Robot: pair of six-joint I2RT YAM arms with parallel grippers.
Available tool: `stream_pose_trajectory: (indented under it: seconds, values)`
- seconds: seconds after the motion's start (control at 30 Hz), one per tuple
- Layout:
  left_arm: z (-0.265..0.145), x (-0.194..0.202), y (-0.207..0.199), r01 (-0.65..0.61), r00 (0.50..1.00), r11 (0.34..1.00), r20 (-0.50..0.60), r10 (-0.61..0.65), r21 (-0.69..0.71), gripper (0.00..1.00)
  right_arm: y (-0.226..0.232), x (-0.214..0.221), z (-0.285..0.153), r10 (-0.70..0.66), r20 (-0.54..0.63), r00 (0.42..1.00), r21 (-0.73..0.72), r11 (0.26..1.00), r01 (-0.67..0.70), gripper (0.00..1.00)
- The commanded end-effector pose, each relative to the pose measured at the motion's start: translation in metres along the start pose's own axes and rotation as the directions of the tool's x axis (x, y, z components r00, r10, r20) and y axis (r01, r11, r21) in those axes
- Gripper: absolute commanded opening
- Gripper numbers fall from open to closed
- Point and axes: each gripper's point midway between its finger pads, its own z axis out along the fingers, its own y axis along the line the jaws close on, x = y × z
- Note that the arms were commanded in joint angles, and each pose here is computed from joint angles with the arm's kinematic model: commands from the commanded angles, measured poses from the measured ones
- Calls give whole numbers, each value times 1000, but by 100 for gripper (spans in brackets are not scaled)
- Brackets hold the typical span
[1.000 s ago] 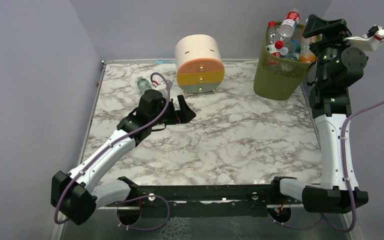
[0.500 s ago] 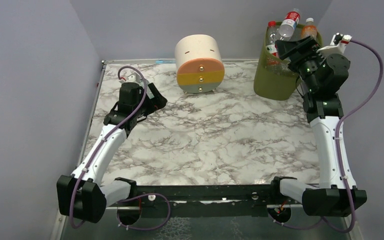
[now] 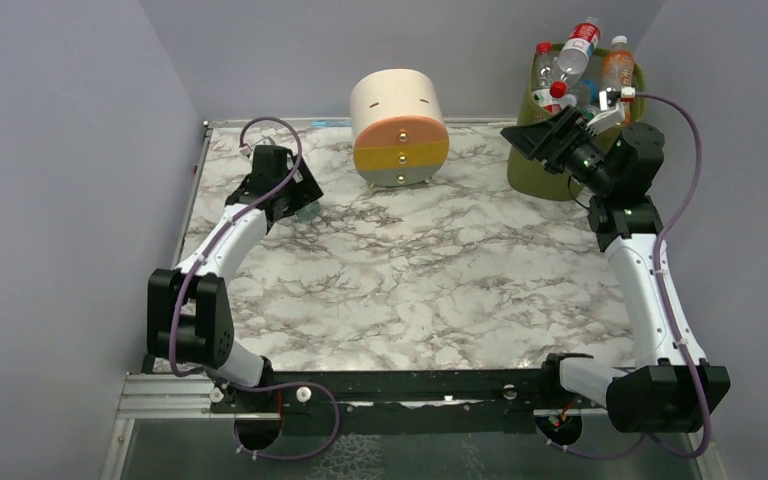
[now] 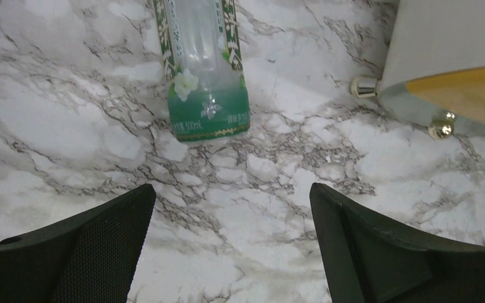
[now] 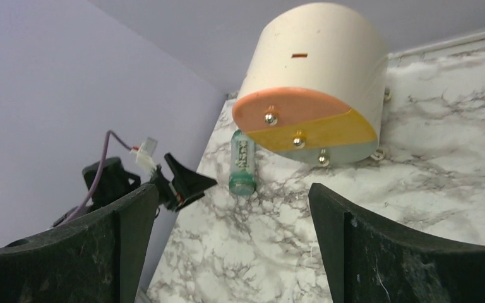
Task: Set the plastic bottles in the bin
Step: Pick up the plastic bottle at the center of the board.
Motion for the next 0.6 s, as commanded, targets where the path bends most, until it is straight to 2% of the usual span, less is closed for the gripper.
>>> stream_pose_trajectory:
  seconds: [0.0,0.57]
  values:
    - [23,-34,2,-14,997,999,71,18,-53,99,15,20,-4,-34,-78,996,-101,995,26,92]
    - [103,-18,28,-32,999,978,-39,25,-208,99,-4,51,-2,-24,-167,986,-105,994,6,92]
